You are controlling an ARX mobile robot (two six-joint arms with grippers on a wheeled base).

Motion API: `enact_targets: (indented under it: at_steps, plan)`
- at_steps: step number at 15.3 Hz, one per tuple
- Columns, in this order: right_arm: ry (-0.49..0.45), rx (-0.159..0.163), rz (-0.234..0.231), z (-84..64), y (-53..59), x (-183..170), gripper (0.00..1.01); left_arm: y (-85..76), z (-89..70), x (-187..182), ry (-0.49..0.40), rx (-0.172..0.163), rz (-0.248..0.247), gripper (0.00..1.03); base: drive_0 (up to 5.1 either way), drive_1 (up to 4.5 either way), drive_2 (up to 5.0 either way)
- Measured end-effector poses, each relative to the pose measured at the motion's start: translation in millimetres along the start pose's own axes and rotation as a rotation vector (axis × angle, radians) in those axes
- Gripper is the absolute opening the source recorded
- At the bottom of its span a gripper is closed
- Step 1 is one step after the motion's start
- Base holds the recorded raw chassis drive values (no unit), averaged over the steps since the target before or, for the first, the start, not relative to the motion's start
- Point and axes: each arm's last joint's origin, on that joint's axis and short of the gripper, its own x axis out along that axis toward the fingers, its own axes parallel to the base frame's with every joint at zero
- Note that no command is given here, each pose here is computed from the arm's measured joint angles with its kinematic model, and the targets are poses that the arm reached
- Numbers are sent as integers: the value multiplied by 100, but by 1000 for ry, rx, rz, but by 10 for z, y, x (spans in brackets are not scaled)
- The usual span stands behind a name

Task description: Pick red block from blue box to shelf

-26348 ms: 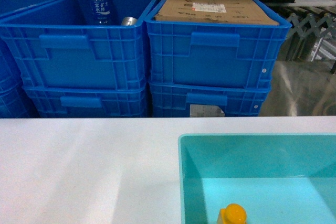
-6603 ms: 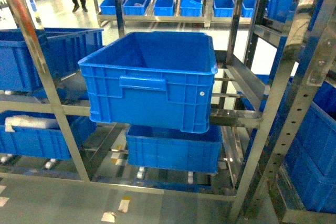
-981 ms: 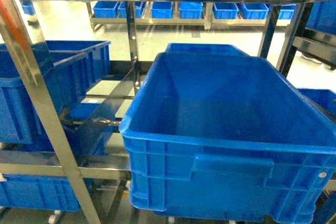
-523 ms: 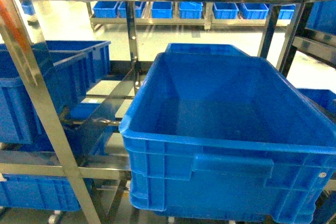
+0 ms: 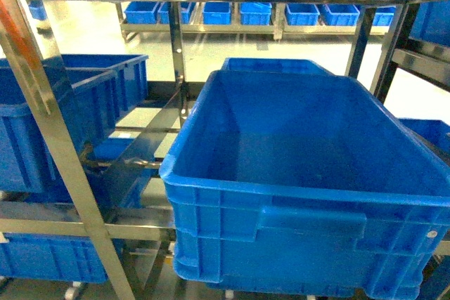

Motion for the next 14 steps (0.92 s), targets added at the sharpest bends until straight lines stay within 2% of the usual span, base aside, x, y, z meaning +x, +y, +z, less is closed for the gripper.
enact_targets:
  at_steps: [10,12,14]
  plan:
    - [0,0,0,0,0,0,28,0,0,0,0,0,0,98,0,0,0]
    - [28,12,12,-26,-8,-2,28,0,0,0,0,0,0,98,0,0,0]
    - [47,41,28,-42,-19,0,28,0,0,0,0,0,0,98,0,0,0]
